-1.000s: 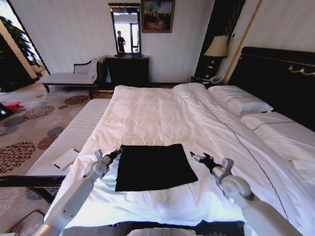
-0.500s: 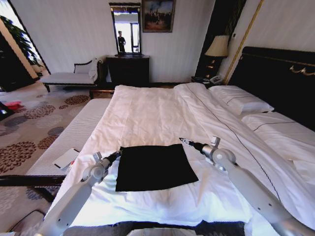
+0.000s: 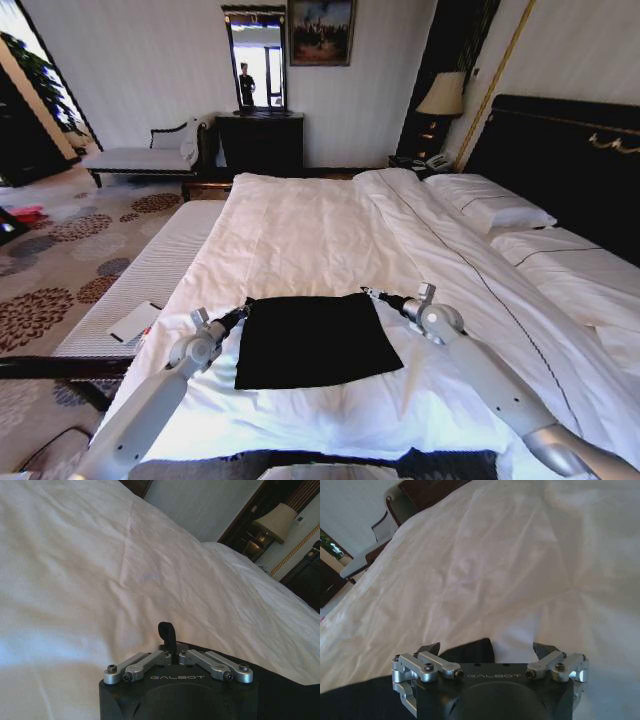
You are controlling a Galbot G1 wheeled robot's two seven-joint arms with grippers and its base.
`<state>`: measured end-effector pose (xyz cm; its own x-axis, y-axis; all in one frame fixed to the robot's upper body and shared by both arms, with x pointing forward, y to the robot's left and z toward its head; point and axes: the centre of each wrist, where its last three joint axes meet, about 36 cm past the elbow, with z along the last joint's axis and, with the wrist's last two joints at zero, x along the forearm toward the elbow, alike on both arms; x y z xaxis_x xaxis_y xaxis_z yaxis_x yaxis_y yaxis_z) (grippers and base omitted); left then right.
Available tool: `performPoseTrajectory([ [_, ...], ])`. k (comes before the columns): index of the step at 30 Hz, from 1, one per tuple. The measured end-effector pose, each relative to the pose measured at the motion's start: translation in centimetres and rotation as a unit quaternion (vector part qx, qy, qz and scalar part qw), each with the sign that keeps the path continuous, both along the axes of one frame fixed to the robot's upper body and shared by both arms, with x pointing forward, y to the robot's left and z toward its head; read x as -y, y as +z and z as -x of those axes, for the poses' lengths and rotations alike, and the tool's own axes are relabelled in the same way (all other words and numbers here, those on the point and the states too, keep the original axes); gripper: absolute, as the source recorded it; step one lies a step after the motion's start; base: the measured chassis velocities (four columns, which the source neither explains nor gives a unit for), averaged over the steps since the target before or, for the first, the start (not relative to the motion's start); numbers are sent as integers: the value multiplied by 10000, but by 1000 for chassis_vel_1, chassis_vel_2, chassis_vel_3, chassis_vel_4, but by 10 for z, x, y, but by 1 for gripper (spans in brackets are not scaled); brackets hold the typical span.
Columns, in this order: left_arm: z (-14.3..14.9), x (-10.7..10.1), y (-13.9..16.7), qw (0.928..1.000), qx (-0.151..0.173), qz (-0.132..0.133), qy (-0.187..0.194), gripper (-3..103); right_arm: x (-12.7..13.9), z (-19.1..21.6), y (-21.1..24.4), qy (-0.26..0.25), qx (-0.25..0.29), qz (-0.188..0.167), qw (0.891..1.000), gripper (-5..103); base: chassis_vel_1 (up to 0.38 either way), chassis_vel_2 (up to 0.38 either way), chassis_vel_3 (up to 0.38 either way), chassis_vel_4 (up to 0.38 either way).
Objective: Fold the clothes on the bed.
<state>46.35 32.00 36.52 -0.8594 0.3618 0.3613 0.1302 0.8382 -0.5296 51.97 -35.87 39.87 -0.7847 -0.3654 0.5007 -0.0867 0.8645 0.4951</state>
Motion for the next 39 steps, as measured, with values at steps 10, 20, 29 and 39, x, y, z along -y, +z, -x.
performPoseTrajectory([
  [10, 3, 0, 1, 10000, 2, -16, -17, 1, -9, -2, -9, 96, -65, 33, 9999, 100, 0, 0, 0, 0],
  [20, 3, 0, 1, 10000, 5, -24, -17, 1, -11, 1, -13, 116, -98, 82, 9999, 70, 0, 0, 0, 0],
  [29, 3, 1, 2, 10000, 13, -37, -35, 1, -11, 0, -14, 98, -72, 95, 9999, 32, 0, 0, 0, 0],
  [39, 4, 2, 3, 10000, 23, -43, -31, 1, -14, 4, -13, 114, -30, 104, 9999, 2, 0, 0, 0, 0],
])
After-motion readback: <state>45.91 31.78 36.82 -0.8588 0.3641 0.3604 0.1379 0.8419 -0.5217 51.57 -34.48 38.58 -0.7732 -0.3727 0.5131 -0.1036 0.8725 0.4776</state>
